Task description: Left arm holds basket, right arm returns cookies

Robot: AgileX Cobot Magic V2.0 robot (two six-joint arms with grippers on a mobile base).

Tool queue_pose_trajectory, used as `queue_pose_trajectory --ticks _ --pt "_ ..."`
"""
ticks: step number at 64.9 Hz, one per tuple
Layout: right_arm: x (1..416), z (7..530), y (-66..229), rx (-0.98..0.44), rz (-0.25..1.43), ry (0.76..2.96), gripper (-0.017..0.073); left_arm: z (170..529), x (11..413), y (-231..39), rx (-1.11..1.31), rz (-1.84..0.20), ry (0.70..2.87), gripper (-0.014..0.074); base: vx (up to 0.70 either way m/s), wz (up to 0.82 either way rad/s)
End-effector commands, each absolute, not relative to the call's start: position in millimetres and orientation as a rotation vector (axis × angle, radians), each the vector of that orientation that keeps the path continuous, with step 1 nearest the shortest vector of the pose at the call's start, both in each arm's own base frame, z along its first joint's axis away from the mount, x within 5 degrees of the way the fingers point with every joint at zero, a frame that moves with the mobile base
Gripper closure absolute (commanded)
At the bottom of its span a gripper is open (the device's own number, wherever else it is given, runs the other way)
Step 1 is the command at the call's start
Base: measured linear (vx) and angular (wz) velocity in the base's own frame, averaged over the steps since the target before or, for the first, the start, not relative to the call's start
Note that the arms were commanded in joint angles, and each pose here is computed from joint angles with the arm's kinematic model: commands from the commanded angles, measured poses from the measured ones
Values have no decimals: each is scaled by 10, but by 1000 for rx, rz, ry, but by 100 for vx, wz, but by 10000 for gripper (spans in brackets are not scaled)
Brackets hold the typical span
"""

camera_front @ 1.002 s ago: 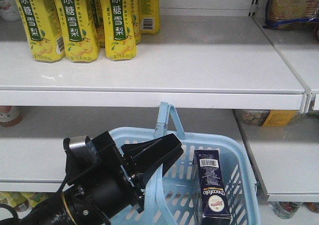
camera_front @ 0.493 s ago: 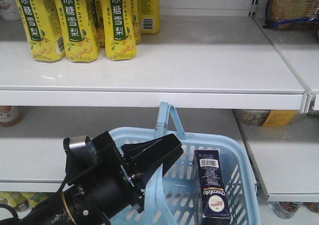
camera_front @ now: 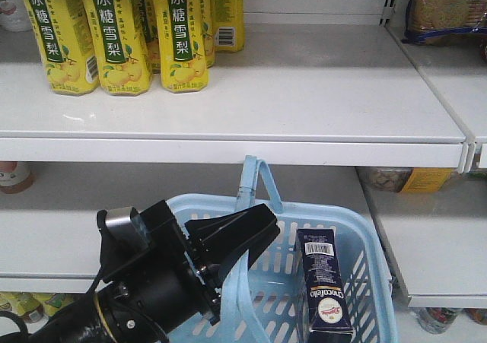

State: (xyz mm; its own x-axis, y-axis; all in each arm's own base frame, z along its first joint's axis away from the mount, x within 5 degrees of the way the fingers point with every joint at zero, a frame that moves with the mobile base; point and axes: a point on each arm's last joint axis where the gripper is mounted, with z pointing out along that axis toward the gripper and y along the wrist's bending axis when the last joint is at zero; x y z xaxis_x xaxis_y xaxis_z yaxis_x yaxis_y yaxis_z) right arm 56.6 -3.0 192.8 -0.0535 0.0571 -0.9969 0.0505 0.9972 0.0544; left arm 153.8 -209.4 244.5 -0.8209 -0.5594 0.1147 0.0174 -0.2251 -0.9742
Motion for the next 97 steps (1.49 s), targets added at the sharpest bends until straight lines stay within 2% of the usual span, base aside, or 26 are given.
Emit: queue_pose_trajectory --ticks 1,18,31,58,69,91,97 --pt "564 1977 -27 104 33 1517 566 2863 1528 -1965 -559 -2312 1222 596 0 0" --pt "505 2270 -18 77 40 1212 566 2863 1528 -1965 -559 -2312 1222 596 0 0" --pt "452 2499 -16 76 41 1173 566 2863 1528 -1965 -559 -2312 1222 596 0 0" --pt "294 3416 -8 54 27 997 535 2863 1528 -1965 -559 -2312 1222 596 0 0" --pt "298 3740 -3 33 2 981 437 2863 1528 -1965 -559 -2312 1222 596 0 0" --pt "373 4094 -9 33 -7 1027 83 2863 1528 -1965 -559 -2312 1222 596 0 0" --pt "396 4149 -16 42 -8 1079 15 2863 1528 -1965 -559 -2312 1222 596 0 0"
